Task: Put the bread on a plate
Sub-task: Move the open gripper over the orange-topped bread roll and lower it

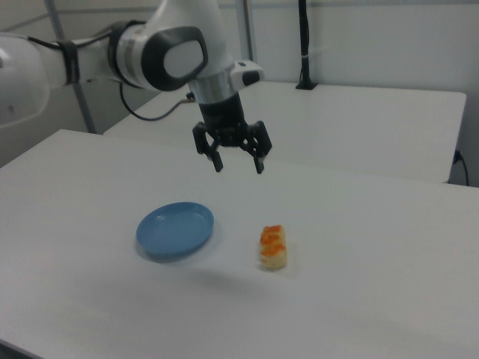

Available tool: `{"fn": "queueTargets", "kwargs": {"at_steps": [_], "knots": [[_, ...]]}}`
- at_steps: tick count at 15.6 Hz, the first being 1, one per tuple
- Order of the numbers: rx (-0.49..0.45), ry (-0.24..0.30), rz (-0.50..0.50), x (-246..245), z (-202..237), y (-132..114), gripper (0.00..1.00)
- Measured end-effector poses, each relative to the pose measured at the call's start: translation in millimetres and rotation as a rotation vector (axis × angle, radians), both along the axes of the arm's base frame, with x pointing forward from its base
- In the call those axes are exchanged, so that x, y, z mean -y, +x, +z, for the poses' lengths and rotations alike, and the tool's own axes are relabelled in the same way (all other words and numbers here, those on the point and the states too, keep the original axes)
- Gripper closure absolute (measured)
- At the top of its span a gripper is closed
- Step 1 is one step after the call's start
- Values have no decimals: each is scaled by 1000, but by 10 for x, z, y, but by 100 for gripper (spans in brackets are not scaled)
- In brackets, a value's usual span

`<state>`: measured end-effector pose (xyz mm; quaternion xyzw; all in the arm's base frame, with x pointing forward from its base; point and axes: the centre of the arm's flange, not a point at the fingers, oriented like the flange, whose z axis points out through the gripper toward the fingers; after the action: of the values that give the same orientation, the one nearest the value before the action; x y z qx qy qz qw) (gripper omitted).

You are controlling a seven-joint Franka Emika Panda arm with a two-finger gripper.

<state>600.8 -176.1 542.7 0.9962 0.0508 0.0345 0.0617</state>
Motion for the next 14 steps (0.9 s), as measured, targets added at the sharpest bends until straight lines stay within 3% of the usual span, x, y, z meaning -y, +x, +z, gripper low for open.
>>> {"fn": "queueTargets", "kwargs": {"at_steps": [4,14], "knots": [[-67,-38,78,25,-544,223,0],[-117,-114,122,181,-1175,420,0]]}}
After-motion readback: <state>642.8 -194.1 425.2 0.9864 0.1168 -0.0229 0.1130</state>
